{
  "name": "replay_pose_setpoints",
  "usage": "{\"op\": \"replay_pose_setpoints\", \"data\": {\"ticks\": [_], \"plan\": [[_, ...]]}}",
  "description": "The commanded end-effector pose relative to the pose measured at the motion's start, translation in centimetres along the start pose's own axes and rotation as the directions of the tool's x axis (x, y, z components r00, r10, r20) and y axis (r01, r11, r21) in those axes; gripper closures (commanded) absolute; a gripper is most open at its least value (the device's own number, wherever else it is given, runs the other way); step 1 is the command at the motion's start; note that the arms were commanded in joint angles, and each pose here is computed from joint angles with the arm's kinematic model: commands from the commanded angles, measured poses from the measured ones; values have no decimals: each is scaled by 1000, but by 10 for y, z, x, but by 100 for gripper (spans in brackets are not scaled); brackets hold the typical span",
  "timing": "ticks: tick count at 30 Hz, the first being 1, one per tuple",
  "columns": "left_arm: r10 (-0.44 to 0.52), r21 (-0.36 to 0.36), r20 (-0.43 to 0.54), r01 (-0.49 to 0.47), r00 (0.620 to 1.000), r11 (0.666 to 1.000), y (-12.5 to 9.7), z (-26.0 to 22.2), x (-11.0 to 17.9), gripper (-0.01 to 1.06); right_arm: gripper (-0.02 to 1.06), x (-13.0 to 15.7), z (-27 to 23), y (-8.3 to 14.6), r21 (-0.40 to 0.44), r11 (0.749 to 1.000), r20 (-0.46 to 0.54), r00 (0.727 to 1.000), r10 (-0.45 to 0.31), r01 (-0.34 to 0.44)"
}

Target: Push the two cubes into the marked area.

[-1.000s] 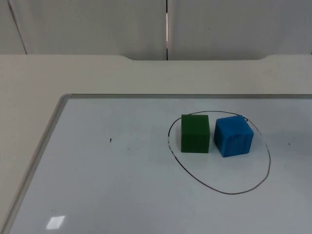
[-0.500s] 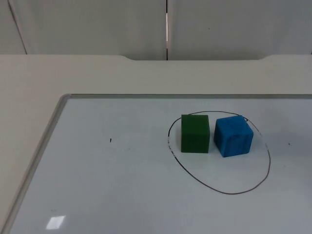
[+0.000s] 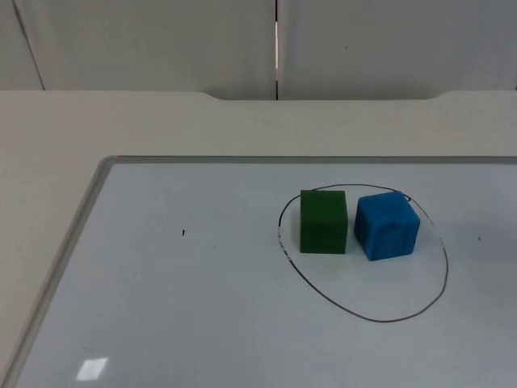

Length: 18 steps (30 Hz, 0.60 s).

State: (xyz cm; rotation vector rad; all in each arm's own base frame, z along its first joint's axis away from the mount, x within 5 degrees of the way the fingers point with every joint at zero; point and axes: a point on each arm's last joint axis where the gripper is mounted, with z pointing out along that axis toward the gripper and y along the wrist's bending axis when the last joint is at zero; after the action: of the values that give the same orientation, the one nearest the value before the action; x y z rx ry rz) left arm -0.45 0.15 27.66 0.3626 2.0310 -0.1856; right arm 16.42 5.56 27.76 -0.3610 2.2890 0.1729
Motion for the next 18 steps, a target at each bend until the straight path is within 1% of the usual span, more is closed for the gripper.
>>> {"op": "replay_pose_setpoints", "data": {"ticks": [1, 10, 18], "plan": [[-3, -7, -4, 3, 1000, 1000, 0, 1, 2, 105, 105, 5, -5, 0, -2, 1000, 20, 1000, 6, -6], [-3, -7, -4, 3, 1000, 1000, 0, 1, 2, 105, 105, 16, -36, 1, -19, 1000, 101, 995, 27, -25], [-3, -7, -4, 3, 1000, 1000, 0, 1, 2, 105, 105, 27, -56, 1, -22, 1000, 105, 994, 25, -23]]}}
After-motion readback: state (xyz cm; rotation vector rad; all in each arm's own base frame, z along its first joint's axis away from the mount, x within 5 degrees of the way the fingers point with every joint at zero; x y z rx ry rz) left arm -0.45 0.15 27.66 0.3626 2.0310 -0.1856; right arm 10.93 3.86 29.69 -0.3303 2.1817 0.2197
